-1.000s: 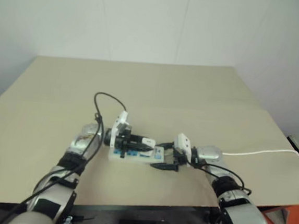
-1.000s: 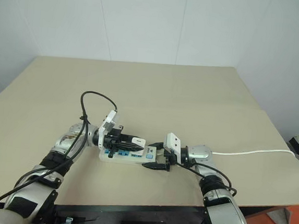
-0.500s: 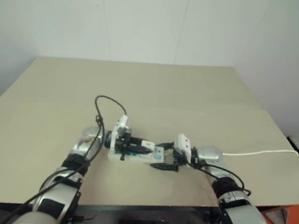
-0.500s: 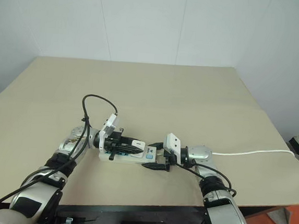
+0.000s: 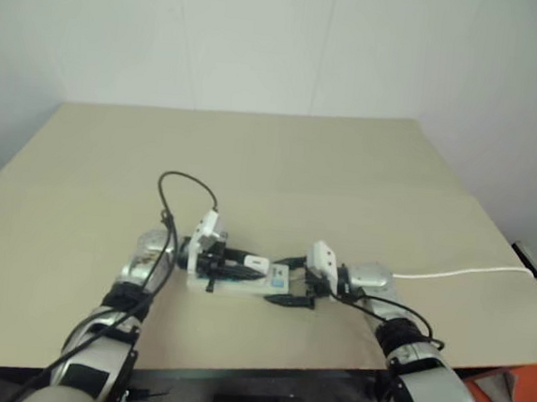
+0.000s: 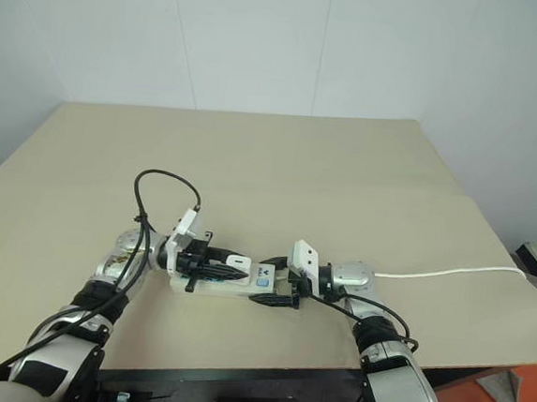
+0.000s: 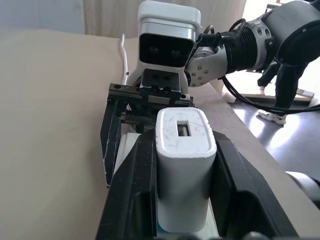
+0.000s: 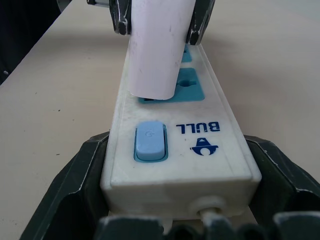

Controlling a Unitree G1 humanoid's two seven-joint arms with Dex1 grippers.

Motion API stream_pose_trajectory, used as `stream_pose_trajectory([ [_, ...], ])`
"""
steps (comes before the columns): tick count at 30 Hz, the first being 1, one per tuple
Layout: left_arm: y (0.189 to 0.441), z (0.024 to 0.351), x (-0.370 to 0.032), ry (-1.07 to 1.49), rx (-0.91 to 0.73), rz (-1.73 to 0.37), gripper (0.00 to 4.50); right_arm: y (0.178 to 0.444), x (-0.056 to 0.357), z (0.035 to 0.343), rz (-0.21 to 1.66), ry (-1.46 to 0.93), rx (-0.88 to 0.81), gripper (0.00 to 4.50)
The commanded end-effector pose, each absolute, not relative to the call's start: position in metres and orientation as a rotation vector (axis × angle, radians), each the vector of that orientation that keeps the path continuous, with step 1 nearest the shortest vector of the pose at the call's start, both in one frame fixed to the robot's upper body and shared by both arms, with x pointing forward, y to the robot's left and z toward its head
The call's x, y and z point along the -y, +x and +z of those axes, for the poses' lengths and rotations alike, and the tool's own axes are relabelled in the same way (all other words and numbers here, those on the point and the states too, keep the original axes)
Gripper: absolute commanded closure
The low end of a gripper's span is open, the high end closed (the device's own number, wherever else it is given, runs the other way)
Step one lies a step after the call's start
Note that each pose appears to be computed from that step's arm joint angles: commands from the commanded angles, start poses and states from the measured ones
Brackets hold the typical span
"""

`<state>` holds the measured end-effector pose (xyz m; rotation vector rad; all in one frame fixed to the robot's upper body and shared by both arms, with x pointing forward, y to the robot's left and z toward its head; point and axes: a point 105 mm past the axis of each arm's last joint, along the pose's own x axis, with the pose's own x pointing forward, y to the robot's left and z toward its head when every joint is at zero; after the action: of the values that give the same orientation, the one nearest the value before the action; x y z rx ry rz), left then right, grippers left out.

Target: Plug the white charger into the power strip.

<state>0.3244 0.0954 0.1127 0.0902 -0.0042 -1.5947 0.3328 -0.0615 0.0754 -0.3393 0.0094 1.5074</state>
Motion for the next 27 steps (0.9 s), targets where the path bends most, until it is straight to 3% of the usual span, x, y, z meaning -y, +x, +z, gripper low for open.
stream_pose_trajectory([
  [1,0.328,0.106,-0.128,0.106,-0.007,-1.495,3.47,0.324,0.067,0.058,1.534,-0.365,-0.075,1.08],
  [13,0.317,0.063,-0.135,0.224,-0.115,-1.487,3.47,0.323,0.069,0.057,1.526,-0.369,-0.071,1.08],
  [27,0.316,0.038,-0.143,0.206,-0.261,-1.440,3.47,0.322,0.068,0.055,1.518,-0.375,-0.072,1.08],
])
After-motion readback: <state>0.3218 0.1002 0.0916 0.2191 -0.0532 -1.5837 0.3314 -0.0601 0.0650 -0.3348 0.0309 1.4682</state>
